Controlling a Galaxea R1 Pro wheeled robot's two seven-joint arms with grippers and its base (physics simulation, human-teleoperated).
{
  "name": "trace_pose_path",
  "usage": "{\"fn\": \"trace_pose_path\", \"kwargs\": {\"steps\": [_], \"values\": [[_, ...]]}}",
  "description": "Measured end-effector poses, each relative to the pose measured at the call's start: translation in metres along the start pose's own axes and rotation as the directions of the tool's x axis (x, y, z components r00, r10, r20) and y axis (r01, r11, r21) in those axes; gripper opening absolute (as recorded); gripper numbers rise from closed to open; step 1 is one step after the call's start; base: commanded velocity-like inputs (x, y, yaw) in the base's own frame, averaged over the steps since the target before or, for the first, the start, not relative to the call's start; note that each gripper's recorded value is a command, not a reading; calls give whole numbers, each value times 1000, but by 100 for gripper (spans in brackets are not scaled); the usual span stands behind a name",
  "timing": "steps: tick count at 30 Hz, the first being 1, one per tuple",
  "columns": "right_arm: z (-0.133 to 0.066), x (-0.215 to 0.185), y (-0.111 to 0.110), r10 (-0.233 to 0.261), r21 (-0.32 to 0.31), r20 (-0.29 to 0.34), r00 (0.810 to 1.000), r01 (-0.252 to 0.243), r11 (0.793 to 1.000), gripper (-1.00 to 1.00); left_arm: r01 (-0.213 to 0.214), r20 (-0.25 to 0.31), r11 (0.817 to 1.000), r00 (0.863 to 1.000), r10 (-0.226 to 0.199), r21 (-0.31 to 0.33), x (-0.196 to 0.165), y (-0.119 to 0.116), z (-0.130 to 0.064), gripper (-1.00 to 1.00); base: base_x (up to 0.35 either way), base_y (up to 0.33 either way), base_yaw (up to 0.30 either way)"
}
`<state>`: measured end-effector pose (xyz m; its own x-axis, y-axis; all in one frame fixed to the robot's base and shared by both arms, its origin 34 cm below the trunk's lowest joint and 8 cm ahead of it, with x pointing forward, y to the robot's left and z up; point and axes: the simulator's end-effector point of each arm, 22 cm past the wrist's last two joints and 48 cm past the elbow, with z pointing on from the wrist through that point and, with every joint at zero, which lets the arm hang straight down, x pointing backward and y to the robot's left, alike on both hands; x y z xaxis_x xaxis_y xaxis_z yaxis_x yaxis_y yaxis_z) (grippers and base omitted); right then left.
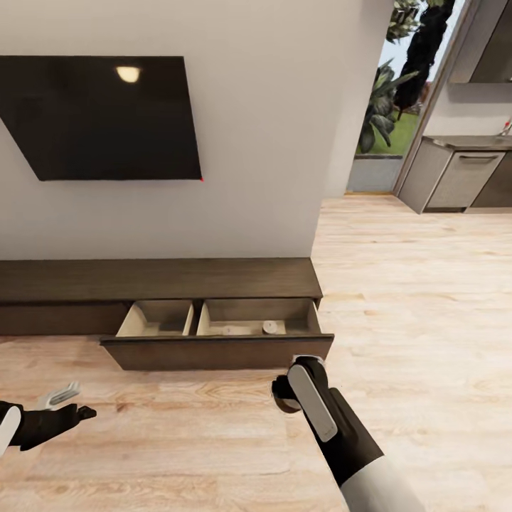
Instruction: Place each of the two pumpkins and all three candles from the living room inside a cabinet in the living room (use any cabinet), then make sure every cabinet is closed, and position the cauldron so it is next to a table in the living room.
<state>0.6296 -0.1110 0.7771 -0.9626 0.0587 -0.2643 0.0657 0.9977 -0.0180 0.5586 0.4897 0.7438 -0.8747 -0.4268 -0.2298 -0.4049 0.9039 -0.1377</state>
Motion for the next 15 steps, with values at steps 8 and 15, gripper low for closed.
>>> {"fn": "trace_pose_path", "kwargs": {"steps": [8,15], "values": [[-12,-50,2,-5,-22,9,1000,5,1000,-100,2,5,1000,1000,-3,2,-2,0,-1,100,5,0,0],[9,-29,-13,68,-34,-96,993,-71,997,-100,6,7,1000,1000,-6,6,-2,-1,-1,100,158,0,0]]}}
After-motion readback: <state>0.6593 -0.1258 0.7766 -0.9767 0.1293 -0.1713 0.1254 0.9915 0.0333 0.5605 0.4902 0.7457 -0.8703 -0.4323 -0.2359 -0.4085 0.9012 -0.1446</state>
